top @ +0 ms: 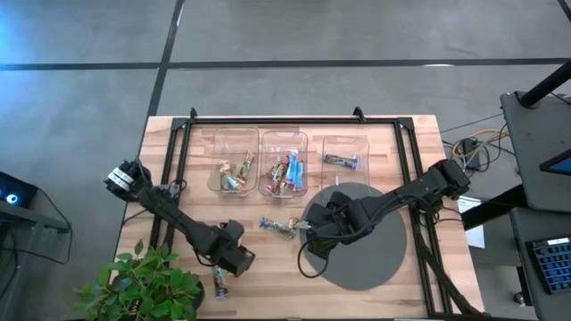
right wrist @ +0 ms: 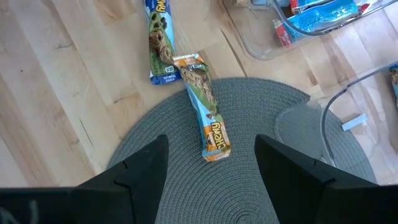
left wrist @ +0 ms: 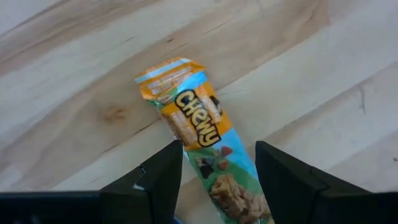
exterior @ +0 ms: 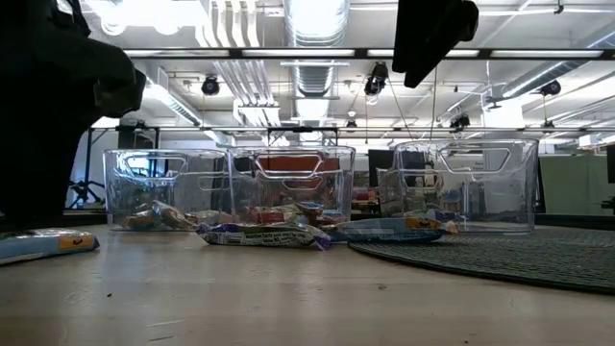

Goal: Pick and place Granola Bars by type
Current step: Put the yellow granola bar into the left transparent bin

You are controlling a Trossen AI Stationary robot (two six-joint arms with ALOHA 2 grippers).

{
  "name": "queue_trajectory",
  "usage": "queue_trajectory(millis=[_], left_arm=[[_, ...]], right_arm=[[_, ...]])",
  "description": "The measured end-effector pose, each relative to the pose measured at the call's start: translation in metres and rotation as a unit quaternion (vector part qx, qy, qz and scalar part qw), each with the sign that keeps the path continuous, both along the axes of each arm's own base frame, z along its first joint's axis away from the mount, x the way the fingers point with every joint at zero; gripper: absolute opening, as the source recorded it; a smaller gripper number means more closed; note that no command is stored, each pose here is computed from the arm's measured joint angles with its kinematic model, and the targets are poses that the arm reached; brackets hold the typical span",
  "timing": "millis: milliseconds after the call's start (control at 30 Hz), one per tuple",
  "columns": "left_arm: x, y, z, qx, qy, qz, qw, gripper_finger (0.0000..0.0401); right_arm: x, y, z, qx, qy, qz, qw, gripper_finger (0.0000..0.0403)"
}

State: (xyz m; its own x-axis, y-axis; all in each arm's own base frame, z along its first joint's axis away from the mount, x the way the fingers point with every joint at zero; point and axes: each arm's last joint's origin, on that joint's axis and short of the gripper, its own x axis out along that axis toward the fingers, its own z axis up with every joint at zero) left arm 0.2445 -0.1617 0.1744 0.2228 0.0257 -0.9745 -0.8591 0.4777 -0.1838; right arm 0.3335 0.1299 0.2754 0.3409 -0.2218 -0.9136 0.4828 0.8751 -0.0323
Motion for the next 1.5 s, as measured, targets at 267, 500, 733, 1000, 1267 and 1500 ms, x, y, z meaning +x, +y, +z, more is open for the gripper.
queue_trajectory(millis=[267, 500, 733, 1000, 1267, 1500], left_arm=[[0.001, -0.001, -0.011, 0.017, 0.017, 0.008, 1.000, 0.0184], [0.003, -0.002, -0.021, 0.029, 0.030, 0.008, 0.999, 0.0184], [0.004, -0.003, -0.025, 0.032, 0.035, 0.006, 0.999, 0.0184], [0.004, -0.002, -0.024, 0.032, 0.034, 0.002, 0.999, 0.0176], [0.004, -0.001, -0.024, 0.039, 0.033, 0.001, 0.999, 0.0119], [0.001, 0.006, 0.004, 0.060, -0.046, 0.017, 0.997, 0.0105]], right_arm=[[0.001, -0.002, 0.000, -0.012, -0.005, -0.004, 1.000, 0.0231], [0.002, -0.004, 0.000, -0.015, -0.003, 0.000, 1.000, 0.0231], [0.002, -0.006, 0.000, -0.016, -0.002, 0.001, 1.000, 0.0231], [0.003, -0.007, 0.000, -0.018, 0.000, 0.004, 1.000, 0.0231], [0.003, -0.008, 0.000, -0.019, 0.000, 0.006, 1.000, 0.0231], [0.003, -0.008, 0.000, -0.021, -0.001, 0.005, 1.000, 0.0231]])
